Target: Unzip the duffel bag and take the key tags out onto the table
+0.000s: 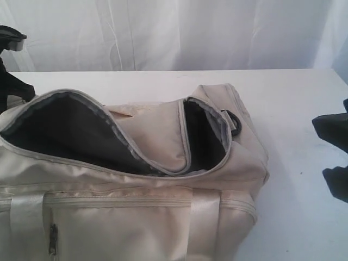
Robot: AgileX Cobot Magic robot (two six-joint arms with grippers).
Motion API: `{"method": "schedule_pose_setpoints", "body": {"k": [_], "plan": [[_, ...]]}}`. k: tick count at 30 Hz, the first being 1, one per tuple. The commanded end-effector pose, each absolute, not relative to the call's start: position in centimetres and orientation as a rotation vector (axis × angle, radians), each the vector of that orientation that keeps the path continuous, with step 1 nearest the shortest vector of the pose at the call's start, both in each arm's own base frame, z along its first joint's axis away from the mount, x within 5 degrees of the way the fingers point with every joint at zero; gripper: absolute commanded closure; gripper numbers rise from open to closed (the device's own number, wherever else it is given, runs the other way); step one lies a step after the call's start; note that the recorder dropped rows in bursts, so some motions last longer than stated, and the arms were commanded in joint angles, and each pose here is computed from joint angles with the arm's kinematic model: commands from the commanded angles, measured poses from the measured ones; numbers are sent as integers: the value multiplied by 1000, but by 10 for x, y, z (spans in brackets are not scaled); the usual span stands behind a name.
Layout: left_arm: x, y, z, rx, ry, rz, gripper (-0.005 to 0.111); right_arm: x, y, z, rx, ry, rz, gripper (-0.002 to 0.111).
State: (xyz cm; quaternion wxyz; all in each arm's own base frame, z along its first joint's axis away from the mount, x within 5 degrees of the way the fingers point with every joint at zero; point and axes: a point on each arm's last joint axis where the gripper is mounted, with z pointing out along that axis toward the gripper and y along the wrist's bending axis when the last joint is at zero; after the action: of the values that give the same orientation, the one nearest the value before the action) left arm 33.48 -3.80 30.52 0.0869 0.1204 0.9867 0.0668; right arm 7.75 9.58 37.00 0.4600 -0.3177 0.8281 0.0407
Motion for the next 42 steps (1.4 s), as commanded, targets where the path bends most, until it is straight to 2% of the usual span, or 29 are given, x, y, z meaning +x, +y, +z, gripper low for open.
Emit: {"method": "schedule_pose_setpoints", "body": {"k": [1,6,10,14,17,20,22,24,26,28,30,32,34,36,38,42], "plan": [[332,-13,316,431,2883,423,106,78,93,371,-754,2041,116,69],[341,-6,321,463,2774,551,106,76,94,369,-744,2064,138,69],[345,-8,323,463,2715,528,106,77,94,370,-741,2053,129,69],[344,-18,333,448,2667,367,102,79,93,372,-734,2027,108,69],[339,-22,338,557,2655,310,85,80,93,373,-732,2017,99,69],[330,-23,345,577,2668,278,56,80,92,374,-729,2006,90,69],[321,-23,356,572,2644,273,42,81,92,374,-727,1996,82,69],[311,-23,370,553,2597,247,38,82,91,376,-723,1975,65,69],[298,-25,385,529,2544,198,39,84,91,378,-717,1945,41,69],[281,-33,401,538,2492,60,40,87,89,382,-717,1892,-5,69],[263,-49,414,676,2400,-162,43,90,88,388,-739,1809,-80,69],[247,-72,426,942,2222,-392,44,93,86,394,-740,1737,-142,69],[236,-92,431,1183,2058,-532,45,94,85,397,-730,1701,-169,69],[227,-109,430,1287,2006,-652,45,94,85,398,-728,1695,-174,69],[221,-122,421,1421,1980,-685,44,94,85,398,-729,1698,-171,69],[217,-131,401,1675,1956,-570,35,94,85,396,-734,1716,-157,69]]}}
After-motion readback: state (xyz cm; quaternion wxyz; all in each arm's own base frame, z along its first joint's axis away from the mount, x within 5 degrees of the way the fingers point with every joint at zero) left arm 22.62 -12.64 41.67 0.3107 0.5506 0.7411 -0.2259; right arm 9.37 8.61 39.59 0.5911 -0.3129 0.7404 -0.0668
